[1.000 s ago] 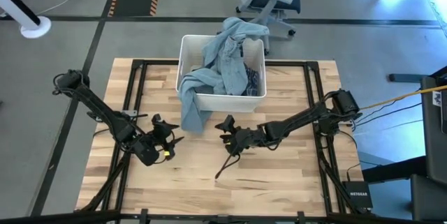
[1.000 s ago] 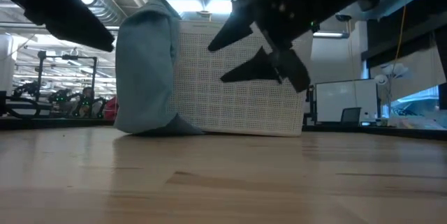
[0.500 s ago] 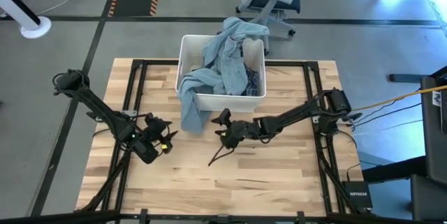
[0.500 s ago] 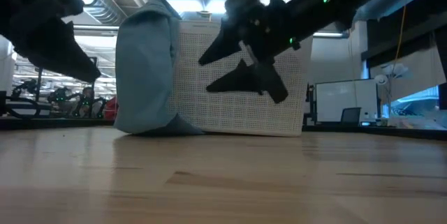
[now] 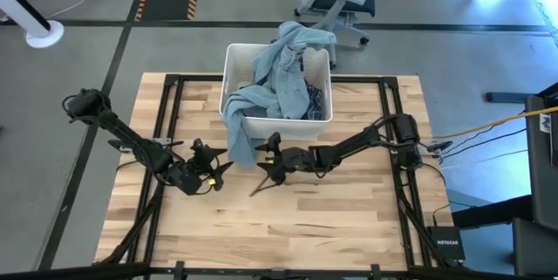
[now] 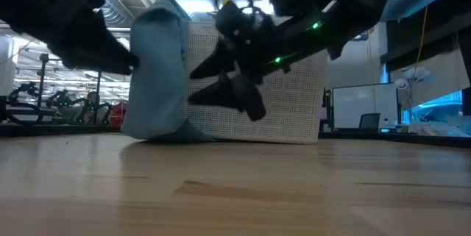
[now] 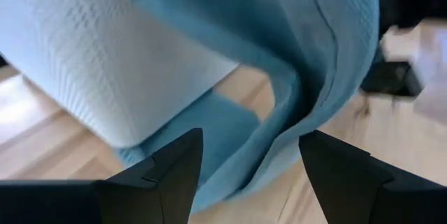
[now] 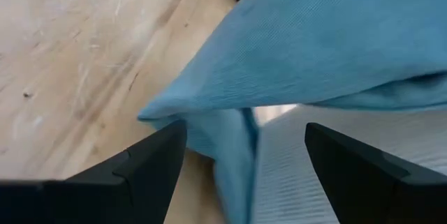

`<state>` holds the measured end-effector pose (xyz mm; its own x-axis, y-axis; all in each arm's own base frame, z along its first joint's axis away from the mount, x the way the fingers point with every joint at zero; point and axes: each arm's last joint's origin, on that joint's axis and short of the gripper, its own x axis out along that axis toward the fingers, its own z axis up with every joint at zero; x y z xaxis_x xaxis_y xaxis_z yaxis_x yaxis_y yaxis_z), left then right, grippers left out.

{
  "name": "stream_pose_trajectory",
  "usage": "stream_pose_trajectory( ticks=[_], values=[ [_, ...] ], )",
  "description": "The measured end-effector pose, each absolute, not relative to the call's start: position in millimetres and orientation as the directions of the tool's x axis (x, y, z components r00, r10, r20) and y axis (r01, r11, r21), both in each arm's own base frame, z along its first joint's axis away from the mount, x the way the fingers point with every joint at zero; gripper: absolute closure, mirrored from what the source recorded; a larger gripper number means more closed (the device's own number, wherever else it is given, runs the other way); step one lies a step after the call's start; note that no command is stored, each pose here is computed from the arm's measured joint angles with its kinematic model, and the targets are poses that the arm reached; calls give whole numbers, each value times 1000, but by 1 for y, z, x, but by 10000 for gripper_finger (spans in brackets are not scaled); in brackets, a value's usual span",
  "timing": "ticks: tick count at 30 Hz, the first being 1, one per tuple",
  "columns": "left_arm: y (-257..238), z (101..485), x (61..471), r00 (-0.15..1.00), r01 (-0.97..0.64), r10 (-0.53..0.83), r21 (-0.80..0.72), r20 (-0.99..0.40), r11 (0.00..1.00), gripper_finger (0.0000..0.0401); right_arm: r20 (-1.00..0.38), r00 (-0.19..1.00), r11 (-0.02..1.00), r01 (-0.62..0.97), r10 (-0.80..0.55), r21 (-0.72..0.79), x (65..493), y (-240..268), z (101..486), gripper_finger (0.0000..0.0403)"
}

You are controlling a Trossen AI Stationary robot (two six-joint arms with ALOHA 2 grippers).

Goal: Sort clothes
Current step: Put the blue jeans into the white laundry bin

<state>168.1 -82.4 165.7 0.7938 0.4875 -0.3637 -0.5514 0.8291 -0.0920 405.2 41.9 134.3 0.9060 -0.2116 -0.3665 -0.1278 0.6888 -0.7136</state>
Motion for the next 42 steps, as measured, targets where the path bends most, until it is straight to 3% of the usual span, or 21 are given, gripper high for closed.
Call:
stream_pose_trajectory(
  ticks=[7,17,22,27,31,42],
  values=[
    [-82,173,177,833,-491,436,-93,-340,866,168,-375,915,773,-129,-147,-621,420,39,130,91],
    [-80,174,179,833,-488,435,-85,-341,868,168,-286,952,788,-96,-105,-608,442,42,158,101],
    [-80,174,179,833,-488,435,-86,-341,868,168,-298,945,785,-82,-135,-614,450,40,152,173],
    [-80,174,179,834,-486,432,-88,-343,870,168,-345,926,776,-104,-153,-622,458,37,133,286],
    [-81,173,178,834,-484,430,-83,-346,871,168,-353,923,713,-145,-152,-686,459,38,140,382],
    [-88,172,174,845,-455,398,-91,-357,886,168,-253,944,550,-99,-212,-829,426,35,247,396]
  ],
)
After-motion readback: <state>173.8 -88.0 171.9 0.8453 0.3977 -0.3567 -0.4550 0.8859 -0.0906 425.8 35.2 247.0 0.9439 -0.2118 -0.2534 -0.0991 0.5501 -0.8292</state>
